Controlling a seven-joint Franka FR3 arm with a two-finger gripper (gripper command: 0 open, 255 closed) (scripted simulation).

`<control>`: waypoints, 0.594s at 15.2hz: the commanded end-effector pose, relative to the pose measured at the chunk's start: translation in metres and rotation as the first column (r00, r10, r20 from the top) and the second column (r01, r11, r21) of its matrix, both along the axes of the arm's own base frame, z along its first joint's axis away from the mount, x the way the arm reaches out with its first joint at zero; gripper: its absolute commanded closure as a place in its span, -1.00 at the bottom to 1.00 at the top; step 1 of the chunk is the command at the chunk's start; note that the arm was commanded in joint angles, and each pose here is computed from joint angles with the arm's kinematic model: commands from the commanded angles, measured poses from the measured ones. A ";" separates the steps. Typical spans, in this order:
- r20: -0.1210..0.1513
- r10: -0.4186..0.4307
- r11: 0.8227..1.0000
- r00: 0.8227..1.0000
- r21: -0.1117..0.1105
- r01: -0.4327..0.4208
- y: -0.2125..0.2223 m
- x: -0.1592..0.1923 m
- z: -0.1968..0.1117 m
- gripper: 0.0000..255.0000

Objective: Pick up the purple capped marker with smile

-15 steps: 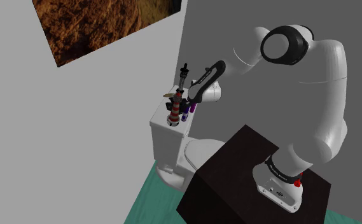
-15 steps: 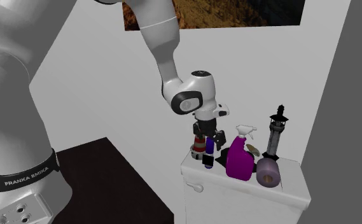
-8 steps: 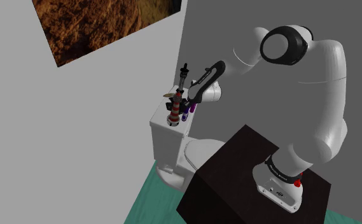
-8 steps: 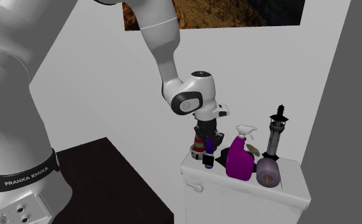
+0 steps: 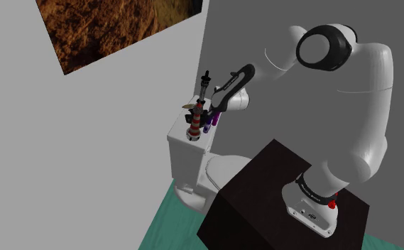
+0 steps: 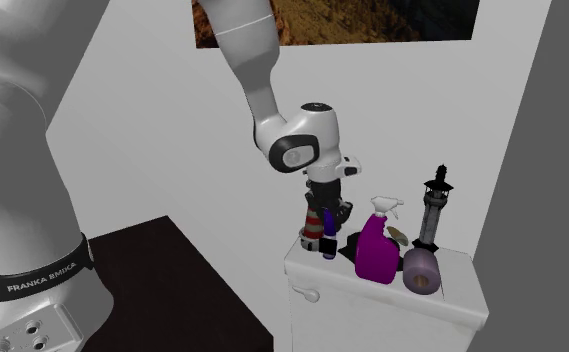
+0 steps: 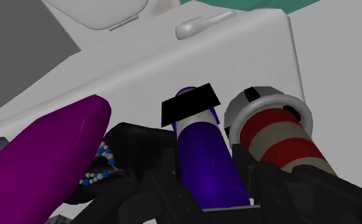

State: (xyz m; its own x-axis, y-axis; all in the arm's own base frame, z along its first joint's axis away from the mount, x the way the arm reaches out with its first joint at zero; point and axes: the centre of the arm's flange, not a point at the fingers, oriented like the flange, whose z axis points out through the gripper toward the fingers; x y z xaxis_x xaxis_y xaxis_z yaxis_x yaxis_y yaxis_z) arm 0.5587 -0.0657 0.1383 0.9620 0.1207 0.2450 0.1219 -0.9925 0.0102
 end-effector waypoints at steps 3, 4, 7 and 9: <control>0.000 0.000 1.000 1.000 0.000 0.000 0.001 0.001 0.021 1.00; 0.000 0.000 1.000 1.000 0.000 0.000 0.001 0.001 0.027 1.00; 0.000 0.000 1.000 1.000 0.000 0.000 0.001 0.001 0.043 1.00; 0.000 0.000 1.000 1.000 0.000 0.000 0.001 0.001 0.053 1.00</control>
